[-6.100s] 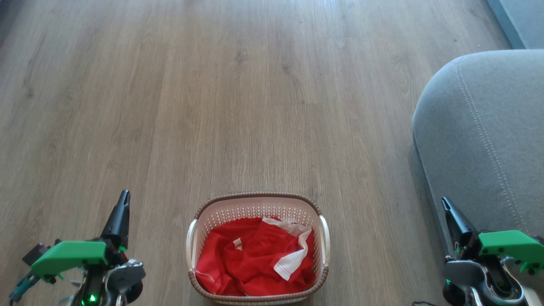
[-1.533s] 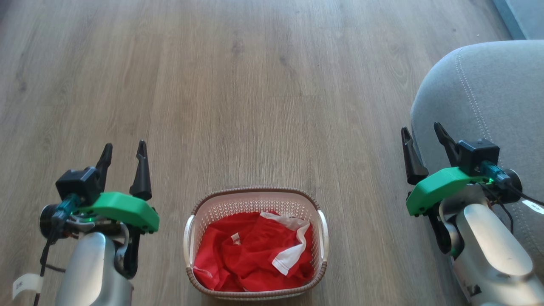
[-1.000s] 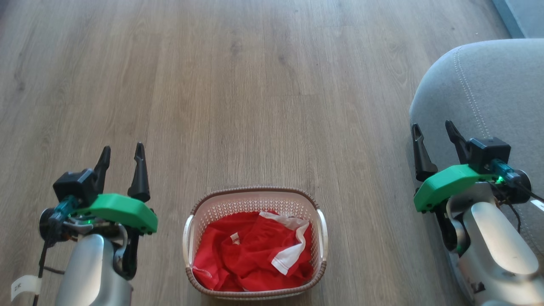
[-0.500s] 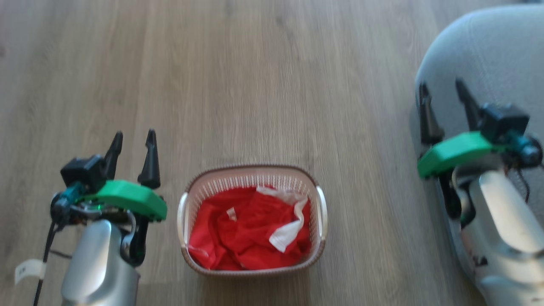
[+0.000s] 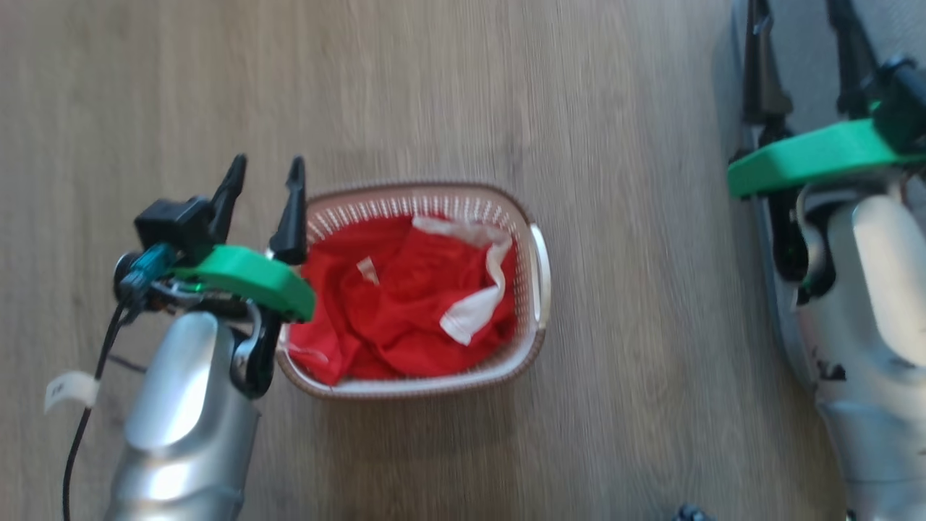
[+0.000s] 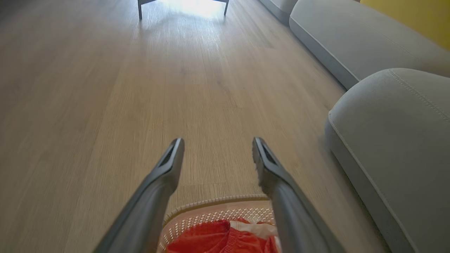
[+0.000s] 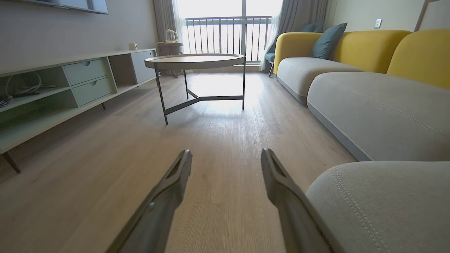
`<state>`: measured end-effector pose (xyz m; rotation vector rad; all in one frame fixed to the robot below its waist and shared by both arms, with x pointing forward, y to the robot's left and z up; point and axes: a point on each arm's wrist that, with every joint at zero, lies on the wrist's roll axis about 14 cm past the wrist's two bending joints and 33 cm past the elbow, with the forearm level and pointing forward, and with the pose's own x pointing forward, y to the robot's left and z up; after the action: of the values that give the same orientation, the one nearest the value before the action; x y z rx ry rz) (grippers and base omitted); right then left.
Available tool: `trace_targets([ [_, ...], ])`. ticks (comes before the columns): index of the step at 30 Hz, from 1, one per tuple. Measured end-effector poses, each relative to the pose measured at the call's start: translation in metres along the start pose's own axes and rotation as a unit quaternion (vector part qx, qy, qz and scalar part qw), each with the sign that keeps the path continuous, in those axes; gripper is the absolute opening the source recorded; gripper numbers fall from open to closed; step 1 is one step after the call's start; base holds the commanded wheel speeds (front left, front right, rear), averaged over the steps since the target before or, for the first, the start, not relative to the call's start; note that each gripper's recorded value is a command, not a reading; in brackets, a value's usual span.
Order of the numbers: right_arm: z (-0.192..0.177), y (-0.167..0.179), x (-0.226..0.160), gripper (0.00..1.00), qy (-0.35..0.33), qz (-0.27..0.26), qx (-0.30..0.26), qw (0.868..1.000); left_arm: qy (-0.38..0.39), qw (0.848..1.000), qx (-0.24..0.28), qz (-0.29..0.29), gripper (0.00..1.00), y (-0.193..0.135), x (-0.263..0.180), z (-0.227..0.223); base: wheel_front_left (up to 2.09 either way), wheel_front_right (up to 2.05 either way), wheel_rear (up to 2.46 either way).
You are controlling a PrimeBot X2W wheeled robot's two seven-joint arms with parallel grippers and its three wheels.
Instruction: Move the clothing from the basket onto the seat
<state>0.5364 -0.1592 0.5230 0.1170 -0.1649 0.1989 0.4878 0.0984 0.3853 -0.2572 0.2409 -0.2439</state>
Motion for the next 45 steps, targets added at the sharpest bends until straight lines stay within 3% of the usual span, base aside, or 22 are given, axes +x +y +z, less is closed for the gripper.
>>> trace_targets([
  [7, -0.036, -0.011, 0.022, 1.00, 0.010, -0.003, -0.005, 1.000, 0.078, 0.996, -0.011, -0.040, 1.00, -0.013, 0.029, -0.067, 0.00, 0.00, 0.00],
  [14, -0.077, -0.025, 0.028, 1.00, 0.039, -0.014, -0.004, 0.999, 0.172, 0.980, -0.019, -0.096, 1.00, -0.038, 0.037, -0.145, 0.00, 0.00, 0.00],
  [25, -0.119, -0.043, 0.024, 1.00, 0.074, -0.034, -0.008, 0.997, 0.298, 0.925, 0.003, -0.238, 1.00, -0.091, 0.017, -0.238, 0.00, 0.00, 0.00],
  [32, -0.141, -0.054, 0.011, 1.00, 0.103, -0.051, -0.007, 0.993, 0.400, 0.867, 0.048, -0.294, 1.00, -0.097, -0.014, -0.295, 0.00, 0.00, 0.00],
  [39, -0.151, -0.070, -0.002, 1.00, 0.123, -0.072, -0.008, 0.990, 0.434, 0.843, 0.086, -0.305, 1.00, -0.093, -0.005, -0.319, 0.00, 0.00, 0.00],
  [45, -0.162, -0.077, -0.012, 1.00, 0.141, -0.084, 0.004, 0.987, 0.461, 0.833, 0.090, -0.290, 1.00, -0.085, -0.001, -0.339, 0.00, 0.00, 0.00],
])
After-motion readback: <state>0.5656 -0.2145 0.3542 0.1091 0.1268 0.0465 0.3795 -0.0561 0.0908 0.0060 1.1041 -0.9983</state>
